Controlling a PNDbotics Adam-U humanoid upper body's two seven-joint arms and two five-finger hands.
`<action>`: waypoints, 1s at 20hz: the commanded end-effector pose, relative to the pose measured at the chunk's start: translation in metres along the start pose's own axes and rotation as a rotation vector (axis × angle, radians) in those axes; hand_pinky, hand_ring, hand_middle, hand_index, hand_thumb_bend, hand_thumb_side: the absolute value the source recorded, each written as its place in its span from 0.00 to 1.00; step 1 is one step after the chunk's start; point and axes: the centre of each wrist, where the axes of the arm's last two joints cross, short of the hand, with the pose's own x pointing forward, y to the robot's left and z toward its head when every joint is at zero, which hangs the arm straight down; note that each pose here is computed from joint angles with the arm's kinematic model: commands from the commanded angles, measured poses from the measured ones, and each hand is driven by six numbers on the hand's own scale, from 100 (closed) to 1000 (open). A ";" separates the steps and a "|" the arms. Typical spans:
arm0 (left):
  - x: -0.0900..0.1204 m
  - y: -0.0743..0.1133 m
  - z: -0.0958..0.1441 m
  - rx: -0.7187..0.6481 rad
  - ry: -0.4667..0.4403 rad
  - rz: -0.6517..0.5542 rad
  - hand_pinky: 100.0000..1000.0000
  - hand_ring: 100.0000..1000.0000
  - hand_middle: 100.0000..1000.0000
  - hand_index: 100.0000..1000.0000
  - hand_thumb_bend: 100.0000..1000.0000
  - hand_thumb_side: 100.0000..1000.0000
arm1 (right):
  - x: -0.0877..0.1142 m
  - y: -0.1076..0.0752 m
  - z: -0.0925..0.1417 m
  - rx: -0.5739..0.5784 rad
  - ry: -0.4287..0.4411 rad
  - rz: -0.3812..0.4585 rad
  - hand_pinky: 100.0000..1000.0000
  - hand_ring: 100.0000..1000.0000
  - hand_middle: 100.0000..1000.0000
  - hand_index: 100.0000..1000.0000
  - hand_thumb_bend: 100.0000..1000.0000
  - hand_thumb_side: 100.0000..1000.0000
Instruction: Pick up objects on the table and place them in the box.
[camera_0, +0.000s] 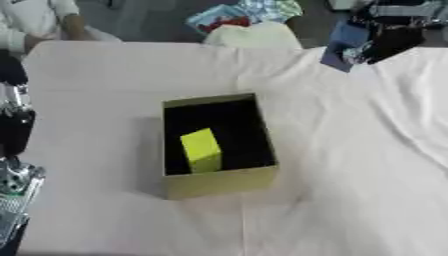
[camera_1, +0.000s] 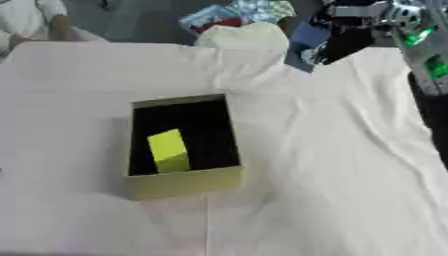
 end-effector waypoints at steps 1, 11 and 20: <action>0.004 0.001 -0.009 -0.013 -0.042 0.004 0.86 0.61 0.73 0.71 0.38 0.54 | 0.019 -0.020 0.006 -0.029 -0.056 0.050 0.51 0.54 0.42 0.66 0.00 0.65; 0.004 0.000 -0.008 -0.013 -0.039 0.010 0.86 0.61 0.73 0.71 0.38 0.54 | 0.103 -0.006 -0.043 0.072 -0.312 0.040 0.49 0.53 0.42 0.66 0.00 0.72; 0.005 -0.001 -0.007 -0.015 -0.035 0.017 0.86 0.60 0.73 0.71 0.38 0.54 | 0.153 0.010 -0.060 0.097 -0.408 0.111 0.50 0.54 0.42 0.65 0.00 0.72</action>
